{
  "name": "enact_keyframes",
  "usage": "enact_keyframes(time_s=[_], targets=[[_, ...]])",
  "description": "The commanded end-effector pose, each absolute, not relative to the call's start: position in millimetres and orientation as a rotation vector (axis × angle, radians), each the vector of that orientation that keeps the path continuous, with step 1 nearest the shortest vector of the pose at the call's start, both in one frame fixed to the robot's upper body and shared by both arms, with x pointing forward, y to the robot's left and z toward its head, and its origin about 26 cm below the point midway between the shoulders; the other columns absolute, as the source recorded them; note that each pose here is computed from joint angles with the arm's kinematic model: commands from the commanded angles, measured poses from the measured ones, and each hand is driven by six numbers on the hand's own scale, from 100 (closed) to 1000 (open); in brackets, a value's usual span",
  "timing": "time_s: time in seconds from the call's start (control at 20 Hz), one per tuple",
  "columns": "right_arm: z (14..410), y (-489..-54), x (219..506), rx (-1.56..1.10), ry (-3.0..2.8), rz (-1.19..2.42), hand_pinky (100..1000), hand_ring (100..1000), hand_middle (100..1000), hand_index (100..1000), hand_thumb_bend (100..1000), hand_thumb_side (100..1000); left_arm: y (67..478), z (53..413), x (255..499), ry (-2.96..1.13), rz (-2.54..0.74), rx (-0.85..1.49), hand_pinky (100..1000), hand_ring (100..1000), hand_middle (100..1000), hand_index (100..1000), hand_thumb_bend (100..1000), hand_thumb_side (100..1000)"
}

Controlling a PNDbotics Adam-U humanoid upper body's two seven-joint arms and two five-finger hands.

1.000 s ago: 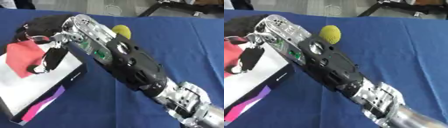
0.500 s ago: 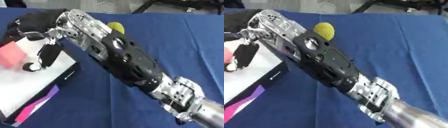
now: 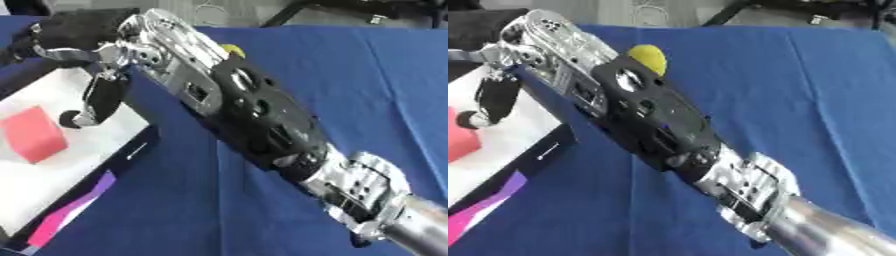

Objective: Pick up objects on the table and place them in the box.

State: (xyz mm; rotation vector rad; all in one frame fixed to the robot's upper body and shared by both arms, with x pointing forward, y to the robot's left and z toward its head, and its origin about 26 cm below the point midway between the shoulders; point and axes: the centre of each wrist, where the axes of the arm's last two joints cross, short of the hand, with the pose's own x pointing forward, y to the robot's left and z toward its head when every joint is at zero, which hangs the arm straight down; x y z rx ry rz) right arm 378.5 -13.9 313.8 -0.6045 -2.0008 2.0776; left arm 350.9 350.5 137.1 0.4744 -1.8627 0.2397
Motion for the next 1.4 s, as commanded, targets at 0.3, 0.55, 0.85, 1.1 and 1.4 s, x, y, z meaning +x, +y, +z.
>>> enact_keyframes(time_s=[0.3,0.55,0.85,1.1,1.4], targets=[[396,-52,351,-0.686,-2.351,1.677,906,878,834,921,118,149,361,145,348,-1.878,0.245,0.512,810,790,754,874,689,626],[429,-88,347,-0.721,-2.402,1.467,901,870,826,899,116,137,367,143,346,-1.867,0.250,0.536,810,790,754,873,687,626],[442,-135,366,-0.856,-2.307,1.316,901,870,825,898,103,165,375,145,342,-1.874,0.263,0.569,810,789,754,873,685,626],[438,-176,386,-0.971,-2.160,1.272,899,868,823,895,100,219,382,150,336,-1.893,0.277,0.602,810,789,754,873,684,624],[429,-211,399,-1.022,-2.018,1.283,900,874,837,910,100,294,385,160,332,-1.931,0.286,0.625,811,788,754,874,684,622]])
